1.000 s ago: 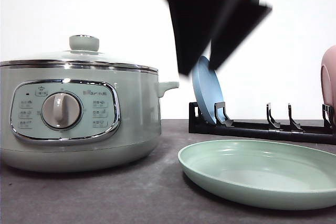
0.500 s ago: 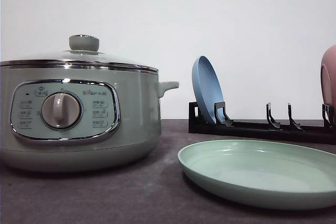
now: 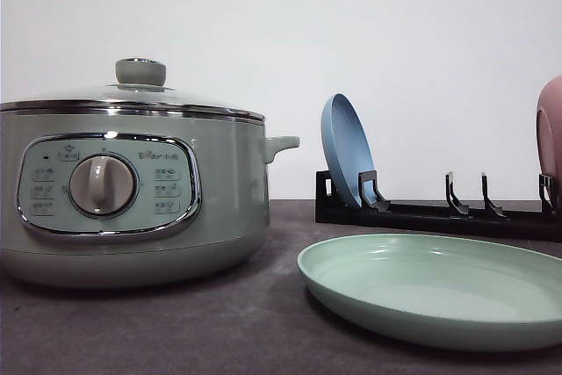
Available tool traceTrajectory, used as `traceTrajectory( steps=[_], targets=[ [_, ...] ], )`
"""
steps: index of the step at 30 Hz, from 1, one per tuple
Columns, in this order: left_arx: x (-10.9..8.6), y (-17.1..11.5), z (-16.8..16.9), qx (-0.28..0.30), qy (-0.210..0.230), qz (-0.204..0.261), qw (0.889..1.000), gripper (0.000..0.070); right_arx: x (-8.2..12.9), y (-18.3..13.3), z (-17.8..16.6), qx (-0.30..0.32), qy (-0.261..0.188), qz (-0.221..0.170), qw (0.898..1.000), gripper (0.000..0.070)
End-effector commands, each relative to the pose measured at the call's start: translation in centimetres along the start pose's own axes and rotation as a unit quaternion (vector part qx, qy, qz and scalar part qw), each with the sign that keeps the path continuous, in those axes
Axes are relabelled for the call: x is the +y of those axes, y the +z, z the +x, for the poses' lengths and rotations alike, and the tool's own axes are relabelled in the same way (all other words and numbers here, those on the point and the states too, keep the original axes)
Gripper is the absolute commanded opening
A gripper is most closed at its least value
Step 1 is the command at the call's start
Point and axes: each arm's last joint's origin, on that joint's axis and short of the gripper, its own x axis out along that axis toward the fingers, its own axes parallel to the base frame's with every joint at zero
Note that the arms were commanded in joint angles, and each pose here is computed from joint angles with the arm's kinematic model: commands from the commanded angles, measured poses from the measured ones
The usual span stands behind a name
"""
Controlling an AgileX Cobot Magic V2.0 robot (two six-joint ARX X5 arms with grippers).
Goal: Transfer potato from steamer to green plate
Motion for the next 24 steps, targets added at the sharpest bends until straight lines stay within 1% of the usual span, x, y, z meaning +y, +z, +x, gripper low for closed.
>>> traceTrajectory(
  steps=[1,7,10,14,20,24],
  targets=[
    [-0.3,0.6,-0.4,-0.013,-0.003,0.01,1.0,0.0556,0.2,0.5,0.1,-0.005,0.005,-0.008,1.0,0.0426],
    [0.0,1.6,0.0,-0.02,0.001,-0.012,1.0,0.0556,0.2,0.5,0.1,-0.005,0.004,-0.008,1.0,0.0426],
    [0.1,3.1,0.3,-0.007,0.018,-0.016,1.0,0.0556,0.2,0.5,0.1,-0.005,0.004,-0.009,1.0,0.0426],
    [0.2,6.0,1.2,0.017,0.04,-0.012,0.999,0.0556,0.2,0.5,0.1,-0.005,0.002,-0.009,1.0,0.0426],
    [0.3,10.1,4.3,0.067,0.064,0.008,0.996,0.0556,0.2,0.5,0.1,-0.004,0.0,-0.011,1.0,0.0426],
    [0.3,11.9,7.4,0.109,0.077,0.026,0.991,0.0556,0.2,0.4,0.1,0.001,0.0,-0.009,1.0,0.0426]
  ],
)
